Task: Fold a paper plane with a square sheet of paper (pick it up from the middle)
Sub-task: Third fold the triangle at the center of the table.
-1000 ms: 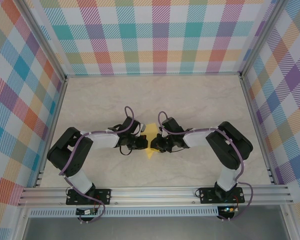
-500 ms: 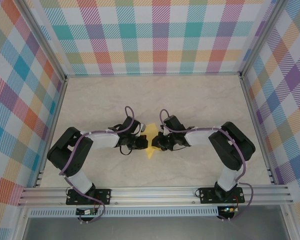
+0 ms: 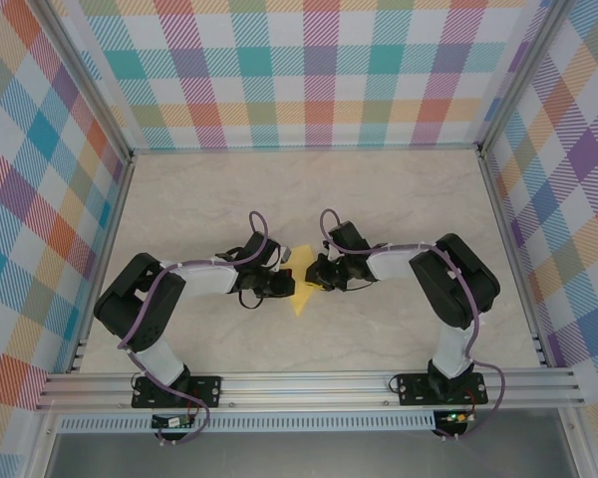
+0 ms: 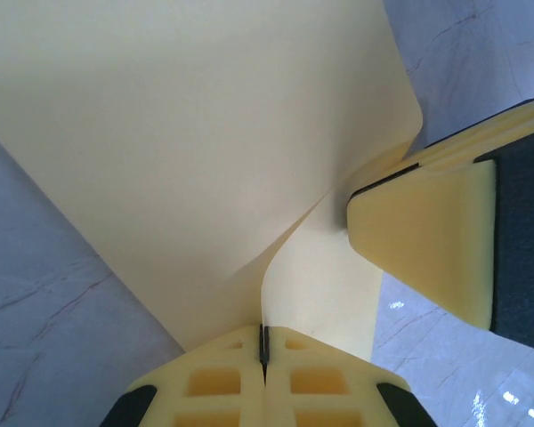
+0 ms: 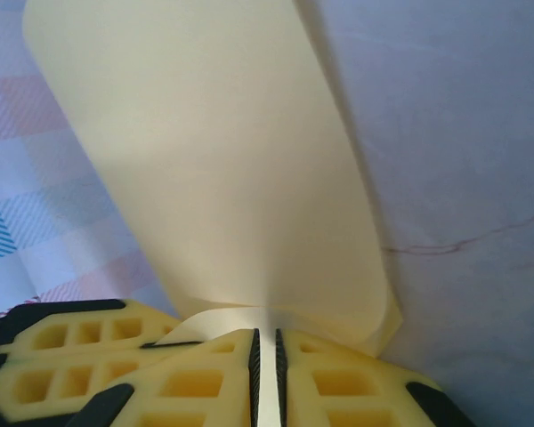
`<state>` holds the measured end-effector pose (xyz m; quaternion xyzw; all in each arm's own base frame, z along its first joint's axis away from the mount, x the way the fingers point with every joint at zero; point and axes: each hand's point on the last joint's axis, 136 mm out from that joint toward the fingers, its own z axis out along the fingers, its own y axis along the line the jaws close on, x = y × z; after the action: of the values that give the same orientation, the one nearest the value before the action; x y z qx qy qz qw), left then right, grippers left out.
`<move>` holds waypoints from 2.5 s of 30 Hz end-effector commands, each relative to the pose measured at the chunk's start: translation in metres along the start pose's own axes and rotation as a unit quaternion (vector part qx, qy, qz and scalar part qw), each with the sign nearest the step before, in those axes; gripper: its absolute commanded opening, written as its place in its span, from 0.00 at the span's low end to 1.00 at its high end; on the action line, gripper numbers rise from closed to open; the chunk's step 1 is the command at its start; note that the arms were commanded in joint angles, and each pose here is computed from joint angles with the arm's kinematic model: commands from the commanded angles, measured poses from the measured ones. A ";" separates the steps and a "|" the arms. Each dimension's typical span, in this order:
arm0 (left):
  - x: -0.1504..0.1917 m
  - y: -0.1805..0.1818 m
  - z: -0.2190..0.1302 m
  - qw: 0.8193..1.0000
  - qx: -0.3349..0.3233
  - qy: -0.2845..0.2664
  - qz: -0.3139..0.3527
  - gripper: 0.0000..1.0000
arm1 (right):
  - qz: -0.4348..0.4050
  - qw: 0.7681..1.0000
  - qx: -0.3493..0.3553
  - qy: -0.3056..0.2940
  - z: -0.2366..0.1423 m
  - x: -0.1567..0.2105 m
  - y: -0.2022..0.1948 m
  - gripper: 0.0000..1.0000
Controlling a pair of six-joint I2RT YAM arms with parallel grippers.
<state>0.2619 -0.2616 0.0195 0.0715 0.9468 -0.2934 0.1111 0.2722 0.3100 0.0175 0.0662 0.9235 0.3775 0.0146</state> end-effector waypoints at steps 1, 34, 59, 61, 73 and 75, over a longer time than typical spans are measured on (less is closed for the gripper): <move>0.009 0.019 0.003 0.999 -0.039 0.020 -0.005 0.02 | 0.004 1.000 0.024 0.000 0.005 -0.002 -0.011 0.16; 0.008 0.018 -0.001 0.999 -0.043 0.017 0.001 0.03 | 0.003 1.000 -0.002 0.001 -0.006 -0.018 0.000 0.17; 0.007 0.017 -0.002 0.999 -0.042 0.017 0.002 0.03 | 0.016 0.999 0.033 -0.003 -0.002 -0.025 -0.028 0.14; 0.007 0.017 -0.002 0.999 -0.043 0.017 0.003 0.03 | 0.013 1.000 0.024 -0.001 -0.003 -0.025 -0.023 0.14; 0.006 0.017 -0.003 0.999 -0.045 0.017 0.005 0.03 | -0.033 0.999 -0.041 0.009 -0.022 -0.017 0.021 0.16; 0.006 0.017 -0.003 0.999 -0.046 0.017 0.005 0.03 | -0.031 0.998 -0.048 0.020 -0.017 -0.012 0.021 0.16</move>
<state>0.2624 -0.2589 0.0196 0.0765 0.9502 -0.2815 0.1099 0.2964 0.3023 0.0418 0.0503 0.9146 0.4005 0.0256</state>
